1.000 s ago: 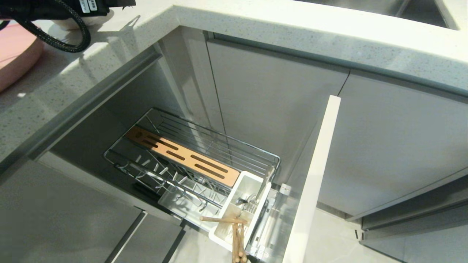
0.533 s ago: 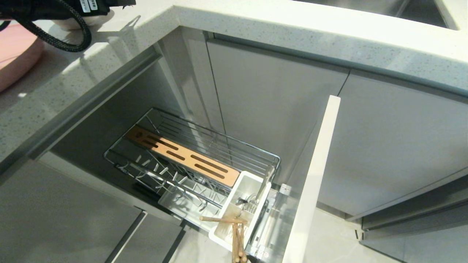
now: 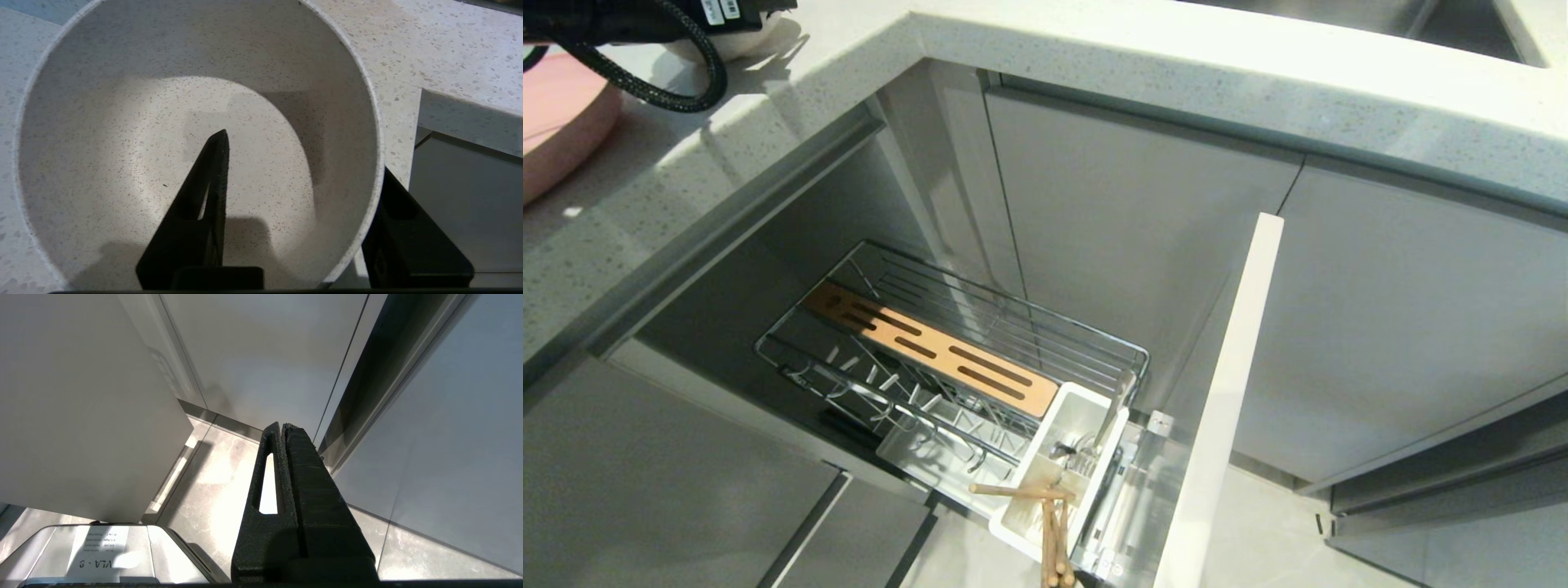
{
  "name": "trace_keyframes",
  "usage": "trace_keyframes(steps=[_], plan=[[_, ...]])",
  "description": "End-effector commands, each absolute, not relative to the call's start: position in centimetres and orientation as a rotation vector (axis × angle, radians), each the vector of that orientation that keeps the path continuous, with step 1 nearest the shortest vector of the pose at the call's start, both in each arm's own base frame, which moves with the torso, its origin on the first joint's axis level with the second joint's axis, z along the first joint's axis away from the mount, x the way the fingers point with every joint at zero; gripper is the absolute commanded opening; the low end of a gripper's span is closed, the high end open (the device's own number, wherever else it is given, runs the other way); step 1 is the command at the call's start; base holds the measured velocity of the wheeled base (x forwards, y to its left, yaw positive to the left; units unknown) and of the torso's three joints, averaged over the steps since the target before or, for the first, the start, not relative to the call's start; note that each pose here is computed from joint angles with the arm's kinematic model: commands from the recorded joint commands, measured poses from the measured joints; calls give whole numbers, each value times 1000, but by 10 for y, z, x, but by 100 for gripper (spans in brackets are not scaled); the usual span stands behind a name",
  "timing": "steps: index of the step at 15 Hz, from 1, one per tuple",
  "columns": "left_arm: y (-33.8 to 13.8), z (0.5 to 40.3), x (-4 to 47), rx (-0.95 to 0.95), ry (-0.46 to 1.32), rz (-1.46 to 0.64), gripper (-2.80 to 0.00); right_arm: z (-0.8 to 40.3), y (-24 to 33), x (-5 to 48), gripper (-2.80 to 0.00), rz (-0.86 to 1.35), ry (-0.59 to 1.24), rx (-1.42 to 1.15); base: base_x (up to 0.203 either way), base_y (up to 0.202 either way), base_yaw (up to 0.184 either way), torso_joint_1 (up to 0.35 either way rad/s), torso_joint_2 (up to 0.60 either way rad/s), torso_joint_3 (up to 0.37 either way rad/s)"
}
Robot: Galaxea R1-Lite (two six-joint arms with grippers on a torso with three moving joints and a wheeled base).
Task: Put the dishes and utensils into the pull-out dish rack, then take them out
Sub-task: Pick up the bowl and place it in the cupboard
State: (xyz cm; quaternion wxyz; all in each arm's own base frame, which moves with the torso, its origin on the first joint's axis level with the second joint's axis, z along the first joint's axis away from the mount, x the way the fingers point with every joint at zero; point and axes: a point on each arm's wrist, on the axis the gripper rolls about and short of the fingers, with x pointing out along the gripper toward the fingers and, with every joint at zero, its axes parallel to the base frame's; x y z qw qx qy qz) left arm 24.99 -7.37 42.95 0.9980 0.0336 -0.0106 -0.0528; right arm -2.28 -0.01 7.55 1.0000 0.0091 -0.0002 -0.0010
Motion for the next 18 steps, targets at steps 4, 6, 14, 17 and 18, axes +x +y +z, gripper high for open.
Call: trace_keyframes(steps=[4, 6, 14, 17, 18], plan=[[-74, 430, 249, 66, -23, -105, -280, 75, 0, -23, -280, -2, 2, 18, 0, 0, 0, 0, 0, 0], [-74, 430, 248, 64, -24, -105, -280, 75, 0, -23, -280, -2, 2, 18, 0, 0, 0, 0, 0, 0], [-71, 439, 237, 52, -73, -107, -280, 75, 0, -23, -280, -2, 2, 18, 0, 0, 0, 0, 0, 0], [-71, 447, 226, 46, -113, -113, -280, 75, 0, -23, -280, -2, 2, 18, 0, 0, 0, 0, 0, 0], [-71, 448, 223, 48, -118, -115, -280, 75, 0, -23, -280, -2, 2, 18, 0, 0, 0, 0, 0, 0]])
